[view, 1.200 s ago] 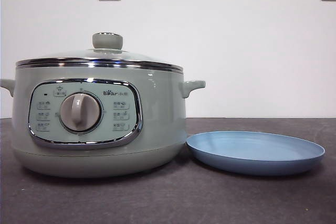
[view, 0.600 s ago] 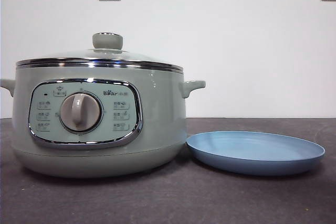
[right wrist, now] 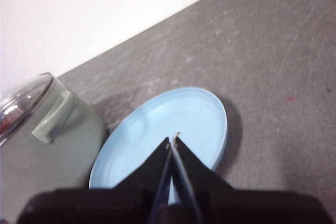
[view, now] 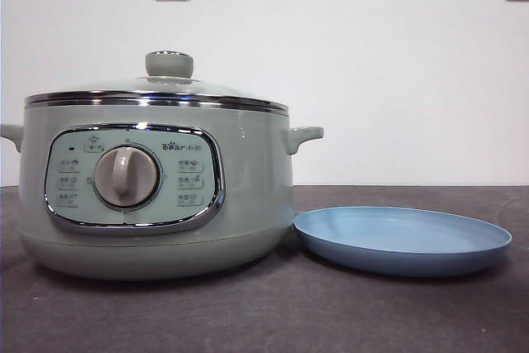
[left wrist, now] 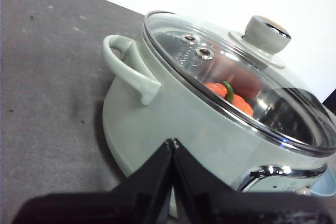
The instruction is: Take the pumpkin out from the steamer,put the pumpkin in the blue plate,close the lid
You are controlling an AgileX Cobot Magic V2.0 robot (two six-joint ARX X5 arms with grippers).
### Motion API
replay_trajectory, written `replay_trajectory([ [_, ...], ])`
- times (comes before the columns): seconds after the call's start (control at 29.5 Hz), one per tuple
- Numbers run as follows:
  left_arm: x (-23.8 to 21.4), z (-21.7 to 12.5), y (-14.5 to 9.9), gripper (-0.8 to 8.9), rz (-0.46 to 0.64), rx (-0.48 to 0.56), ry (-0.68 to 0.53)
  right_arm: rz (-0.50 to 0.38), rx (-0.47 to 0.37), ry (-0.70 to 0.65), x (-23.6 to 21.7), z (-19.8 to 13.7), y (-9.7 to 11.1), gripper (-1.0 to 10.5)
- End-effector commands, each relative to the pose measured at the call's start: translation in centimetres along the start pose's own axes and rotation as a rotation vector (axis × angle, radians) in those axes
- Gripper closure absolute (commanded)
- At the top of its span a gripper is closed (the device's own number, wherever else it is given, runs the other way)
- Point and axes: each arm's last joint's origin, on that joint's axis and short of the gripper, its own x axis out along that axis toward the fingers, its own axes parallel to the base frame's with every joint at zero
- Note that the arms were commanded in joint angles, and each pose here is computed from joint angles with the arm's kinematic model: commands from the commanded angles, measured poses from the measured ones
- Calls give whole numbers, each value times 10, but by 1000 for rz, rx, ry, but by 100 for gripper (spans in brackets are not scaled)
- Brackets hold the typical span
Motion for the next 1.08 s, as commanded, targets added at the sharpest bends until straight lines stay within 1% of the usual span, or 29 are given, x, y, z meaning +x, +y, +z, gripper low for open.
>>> replay_trajectory([
  [0.03,-2,4,-2,821,8,-33,-17,11,9,-15,-2,6,4,957],
  [0.14,-5,13,-8,821,11,-26,-33,17,5,-28,-6,14,9,957],
  [0.3,-15,33,-20,821,68,-17,-76,18,4,-29,-11,33,20,957],
  [0.41,-21,44,-27,821,68,-4,-107,11,-3,-17,-13,44,26,957],
  [0.51,-24,53,-33,821,74,-3,-110,6,-5,-5,-12,56,32,956],
  [0.64,-22,66,-37,822,83,3,-85,0,-43,8,-10,74,40,956],
  [0.95,-12,105,-51,822,46,134,24,-17,-126,49,-7,118,62,949],
  [1.08,-6,122,-56,822,8,166,91,-26,-203,82,-6,139,72,948],
])
